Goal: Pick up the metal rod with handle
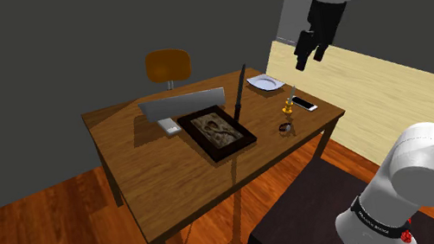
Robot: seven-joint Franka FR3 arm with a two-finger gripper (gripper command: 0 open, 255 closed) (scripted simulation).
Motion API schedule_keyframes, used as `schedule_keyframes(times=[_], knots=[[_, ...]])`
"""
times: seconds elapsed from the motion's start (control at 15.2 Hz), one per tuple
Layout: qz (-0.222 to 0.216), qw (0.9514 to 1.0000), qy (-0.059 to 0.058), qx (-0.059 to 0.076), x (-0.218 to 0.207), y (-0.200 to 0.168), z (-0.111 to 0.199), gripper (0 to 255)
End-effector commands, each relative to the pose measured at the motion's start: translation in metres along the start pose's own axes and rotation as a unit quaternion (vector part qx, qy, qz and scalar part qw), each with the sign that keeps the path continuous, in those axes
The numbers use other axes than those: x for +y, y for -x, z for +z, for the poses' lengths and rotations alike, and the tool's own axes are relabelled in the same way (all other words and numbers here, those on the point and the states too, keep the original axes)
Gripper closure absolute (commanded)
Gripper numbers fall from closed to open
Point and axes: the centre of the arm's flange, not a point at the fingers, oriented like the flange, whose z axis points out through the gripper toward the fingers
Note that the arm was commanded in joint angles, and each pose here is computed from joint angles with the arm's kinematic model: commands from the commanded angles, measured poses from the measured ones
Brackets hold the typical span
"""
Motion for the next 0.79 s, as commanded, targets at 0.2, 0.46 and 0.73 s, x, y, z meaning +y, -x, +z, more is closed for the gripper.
schedule_keyframes(times=[0.2, 0.46, 0.73], knots=[[0.018, 0.9997, 0.007, 0.014, -0.003, -0.02, 0.031, 0], [0.042, 0.9985, 0.016, 0.032, -0.005, -0.049, 0.072, 0], [0.066, 0.9962, 0.025, 0.051, -0.005, -0.079, 0.111, 0]])
